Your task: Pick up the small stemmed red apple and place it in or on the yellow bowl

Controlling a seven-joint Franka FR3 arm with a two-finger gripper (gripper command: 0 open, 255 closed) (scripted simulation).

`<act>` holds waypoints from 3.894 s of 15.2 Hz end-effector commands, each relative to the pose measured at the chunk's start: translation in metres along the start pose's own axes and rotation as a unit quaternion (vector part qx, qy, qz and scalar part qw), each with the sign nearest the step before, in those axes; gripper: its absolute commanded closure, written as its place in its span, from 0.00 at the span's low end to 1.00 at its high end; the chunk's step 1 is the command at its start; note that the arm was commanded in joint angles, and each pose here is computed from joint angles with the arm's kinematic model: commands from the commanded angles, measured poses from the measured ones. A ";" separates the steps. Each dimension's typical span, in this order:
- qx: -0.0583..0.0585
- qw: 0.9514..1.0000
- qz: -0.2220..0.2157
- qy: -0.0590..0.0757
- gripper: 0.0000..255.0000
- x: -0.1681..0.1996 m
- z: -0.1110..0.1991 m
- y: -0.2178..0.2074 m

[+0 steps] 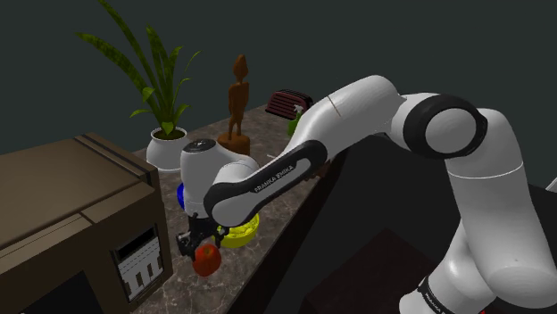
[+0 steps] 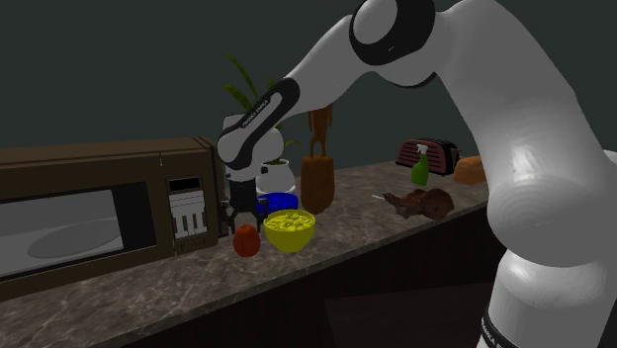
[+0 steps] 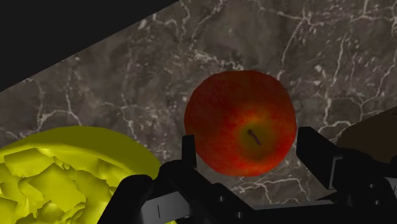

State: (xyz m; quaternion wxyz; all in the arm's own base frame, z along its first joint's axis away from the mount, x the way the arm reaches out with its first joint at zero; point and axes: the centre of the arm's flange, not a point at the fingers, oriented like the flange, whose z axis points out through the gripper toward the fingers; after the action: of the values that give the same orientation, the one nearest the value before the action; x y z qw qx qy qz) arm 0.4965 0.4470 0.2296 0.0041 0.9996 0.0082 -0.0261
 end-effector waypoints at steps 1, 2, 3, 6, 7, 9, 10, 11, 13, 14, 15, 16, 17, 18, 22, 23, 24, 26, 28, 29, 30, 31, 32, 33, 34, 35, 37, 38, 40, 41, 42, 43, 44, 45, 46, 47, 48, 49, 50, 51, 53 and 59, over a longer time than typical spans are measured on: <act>0.000 1.000 0.000 0.000 1.00 -0.001 -0.011 0.001; 0.000 1.000 0.000 0.000 1.00 -0.002 -0.016 0.001; 0.000 1.000 0.000 0.000 1.00 -0.002 -0.021 0.001; 0.000 1.000 0.000 0.000 1.00 -0.003 -0.037 0.001; 0.000 1.000 0.000 0.000 1.00 -0.003 -0.042 0.001; 0.000 1.000 0.000 0.000 1.00 -0.003 -0.053 0.001; 0.000 1.000 0.000 0.000 1.00 -0.004 -0.058 0.002; 0.000 1.000 0.000 0.000 1.00 -0.004 -0.063 0.002; 0.000 1.000 0.000 0.000 1.00 -0.005 -0.074 0.002; 0.000 1.000 0.000 0.000 1.00 -0.005 -0.079 0.002; 0.000 1.000 0.000 0.000 1.00 -0.005 -0.084 0.002; 0.000 1.000 0.000 0.000 1.00 -0.005 -0.090 0.002; 0.000 1.000 0.000 0.000 1.00 -0.006 -0.095 0.002; 0.000 1.000 0.000 0.000 1.00 -0.006 -0.100 0.002; 0.000 1.000 0.000 0.000 1.00 -0.007 -0.121 0.002; 0.000 1.000 0.000 0.000 1.00 -0.007 -0.127 0.002; 0.000 1.000 0.000 0.000 1.00 -0.008 -0.132 0.002; 0.000 1.000 0.000 0.000 1.00 -0.008 -0.142 0.002; 0.000 1.000 0.000 0.000 1.00 -0.002 -0.148 0.013; 0.000 1.000 0.000 0.000 1.00 0.005 -0.151 0.024; 0.000 1.000 0.000 0.000 1.00 0.011 -0.154 0.035; 0.000 1.000 0.000 0.000 1.00 0.018 -0.158 0.046; 0.000 1.000 0.000 0.000 1.00 0.025 -0.161 0.057; 0.000 1.000 0.000 0.000 1.00 0.031 -0.164 0.068; 0.000 1.000 0.000 0.000 1.00 0.038 -0.167 0.079; 0.000 1.000 0.000 0.000 1.00 0.044 -0.170 0.090; 0.000 1.000 0.000 0.000 1.00 0.057 -0.177 0.112; 0.000 1.000 0.000 0.000 1.00 0.064 -0.180 0.123; 0.000 1.000 0.000 0.000 1.00 0.075 -0.185 0.141; 0.000 1.000 0.000 0.000 1.00 0.075 -0.180 0.141; 0.000 1.000 0.000 0.000 1.00 0.075 -0.175 0.141; 0.000 1.000 0.000 0.000 1.00 0.075 -0.169 0.141; 0.000 1.000 0.000 0.000 1.00 0.076 -0.164 0.141; 0.000 1.000 0.000 0.000 1.00 0.076 -0.159 0.141; 0.000 1.000 0.000 0.000 1.00 0.076 -0.154 0.141; 0.000 1.000 0.000 0.000 1.00 0.077 -0.148 0.141; 0.000 1.000 0.000 0.000 1.00 0.077 -0.143 0.141; 0.000 1.000 0.000 0.000 1.00 0.077 -0.138 0.141; 0.000 1.000 0.000 0.000 1.00 0.077 -0.133 0.141; 0.000 1.000 0.000 0.000 1.00 0.078 -0.127 0.141; 0.000 1.000 0.000 0.000 1.00 0.078 -0.117 0.140; 0.000 1.000 0.000 0.000 1.00 0.080 -0.085 0.140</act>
State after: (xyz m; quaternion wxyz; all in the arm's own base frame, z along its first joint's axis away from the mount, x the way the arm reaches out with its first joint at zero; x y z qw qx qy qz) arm 0.5830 0.3087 0.3171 0.0042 0.9996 0.0082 -0.0263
